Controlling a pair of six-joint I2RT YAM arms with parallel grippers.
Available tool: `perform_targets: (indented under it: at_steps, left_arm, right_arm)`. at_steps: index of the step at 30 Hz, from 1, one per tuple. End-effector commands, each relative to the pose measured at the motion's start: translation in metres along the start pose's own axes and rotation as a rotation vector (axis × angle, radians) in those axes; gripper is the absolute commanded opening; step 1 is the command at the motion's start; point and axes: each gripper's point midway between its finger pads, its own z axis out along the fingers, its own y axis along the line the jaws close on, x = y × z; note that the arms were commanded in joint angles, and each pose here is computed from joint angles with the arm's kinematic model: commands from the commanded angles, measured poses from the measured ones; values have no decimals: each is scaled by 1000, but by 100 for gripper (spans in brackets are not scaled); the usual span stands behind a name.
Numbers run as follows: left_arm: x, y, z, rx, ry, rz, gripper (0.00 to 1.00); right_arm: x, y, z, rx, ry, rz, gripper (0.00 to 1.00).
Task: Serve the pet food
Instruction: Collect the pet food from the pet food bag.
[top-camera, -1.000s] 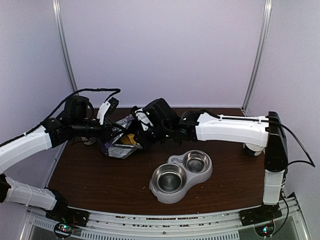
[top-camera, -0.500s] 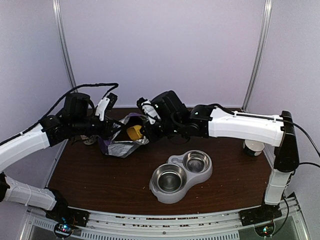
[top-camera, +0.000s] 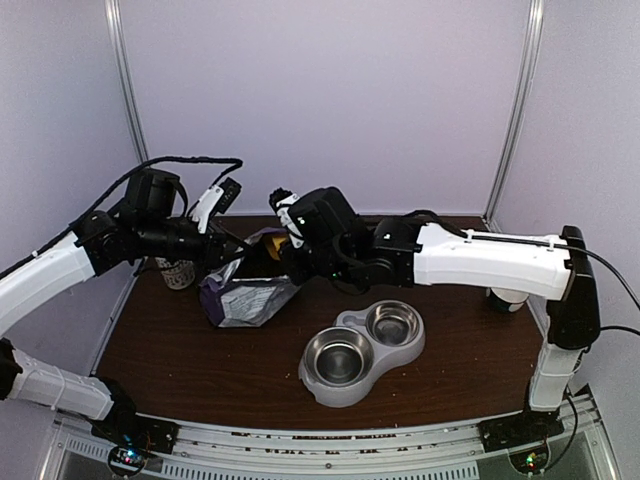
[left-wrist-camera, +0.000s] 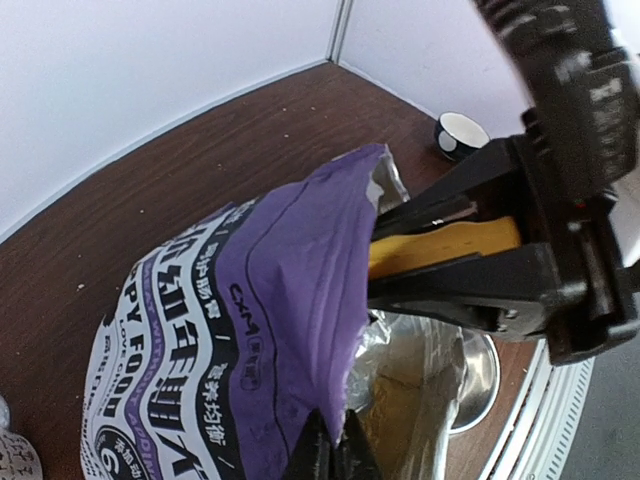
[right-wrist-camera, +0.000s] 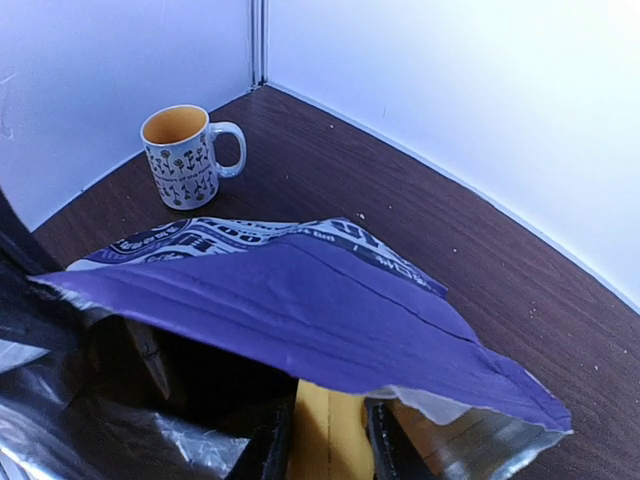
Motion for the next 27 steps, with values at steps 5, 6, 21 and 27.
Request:
perform_targets:
  at_steps: [5, 6, 21, 27]
  left_arm:
    - [-25, -36, -14, 167, -98, 214, 0]
    - [-22, -35, -11, 171, -92, 215, 0]
    - [8, -34, 13, 224, -40, 162, 0]
    - [24, -36, 29, 247, 3, 137, 0]
  right_arm:
    - [19, -40, 15, 221, 27, 59, 0]
    - [24, -36, 19, 199, 50, 53, 0]
    - [103, -2, 44, 77, 340, 56, 0]
    - [111, 39, 58, -93, 368, 144, 0]
